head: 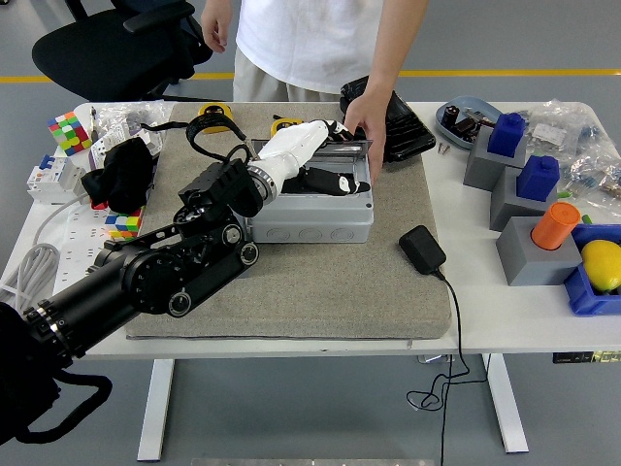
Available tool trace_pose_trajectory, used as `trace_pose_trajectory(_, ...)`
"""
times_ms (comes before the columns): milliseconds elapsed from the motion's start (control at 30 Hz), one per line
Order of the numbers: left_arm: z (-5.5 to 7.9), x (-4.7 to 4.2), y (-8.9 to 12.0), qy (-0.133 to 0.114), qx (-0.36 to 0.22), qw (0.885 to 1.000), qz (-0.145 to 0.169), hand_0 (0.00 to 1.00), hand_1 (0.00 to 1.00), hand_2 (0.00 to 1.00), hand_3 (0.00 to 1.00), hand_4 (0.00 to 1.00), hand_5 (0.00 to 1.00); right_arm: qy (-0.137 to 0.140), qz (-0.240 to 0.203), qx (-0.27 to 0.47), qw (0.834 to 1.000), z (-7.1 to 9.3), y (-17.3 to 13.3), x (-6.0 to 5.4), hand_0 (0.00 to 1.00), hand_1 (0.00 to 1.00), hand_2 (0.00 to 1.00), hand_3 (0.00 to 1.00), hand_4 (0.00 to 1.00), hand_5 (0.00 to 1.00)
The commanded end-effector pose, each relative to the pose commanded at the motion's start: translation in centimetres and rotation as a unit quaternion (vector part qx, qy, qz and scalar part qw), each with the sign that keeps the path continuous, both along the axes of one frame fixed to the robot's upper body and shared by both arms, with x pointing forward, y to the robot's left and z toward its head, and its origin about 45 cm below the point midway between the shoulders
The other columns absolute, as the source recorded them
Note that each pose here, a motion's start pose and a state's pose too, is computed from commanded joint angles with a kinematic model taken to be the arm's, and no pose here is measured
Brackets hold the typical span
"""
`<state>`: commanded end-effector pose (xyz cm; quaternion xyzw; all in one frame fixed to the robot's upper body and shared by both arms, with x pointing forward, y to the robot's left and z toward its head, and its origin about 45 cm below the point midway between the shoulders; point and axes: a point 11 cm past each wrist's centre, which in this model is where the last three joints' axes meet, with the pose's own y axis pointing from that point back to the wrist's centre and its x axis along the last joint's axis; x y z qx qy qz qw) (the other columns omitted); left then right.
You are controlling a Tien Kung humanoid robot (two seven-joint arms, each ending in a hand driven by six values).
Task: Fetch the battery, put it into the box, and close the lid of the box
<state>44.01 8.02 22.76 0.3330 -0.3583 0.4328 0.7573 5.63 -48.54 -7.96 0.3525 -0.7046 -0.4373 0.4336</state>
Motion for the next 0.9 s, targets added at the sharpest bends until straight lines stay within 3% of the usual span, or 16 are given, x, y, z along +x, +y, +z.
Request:
trace_pose_trajectory(233,-0.7,-1.30,-0.8,0.021,-0.006,1.000,-0.013,0.535,0.738,0.729,0.752,0.998,0.541,-0.001,-0.003,0.000,1.000,0.0,0.0,-0.1,0.581,0.631,0.659,0.558,0.957,0.488)
trace_pose_trajectory(467,-1.2,-1.68,-0.8,0.033,-0.013,0.999,-0.011,0.532,0.734,0.725,0.747,0.998,0.549,-0.003,-0.005,0.001,1.000,0.0,0.0,-0.1,0.580,0.632,0.659,0.557,0.957,0.489)
trace_pose_trajectory(733,0.3,-2.28,-0.8,0.020,-0.076,0.997,-0.012,0.523,0.728,0.725,0.751,0.998,0.562,-0.003,-0.007,0.001,1.000,0.0,0.0,-0.1,0.580,0.632,0.659,0.557,0.958,0.491)
trace_pose_trajectory(900,1.3,-2.62,0.2,0.011,-0.143,0.990,0.003,0.531,0.728,0.725,0.747,0.998,0.563,-0.003,-0.007,0.001,1.000,-0.1,0.0,-0.2,0.580,0.631,0.660,0.557,0.959,0.492)
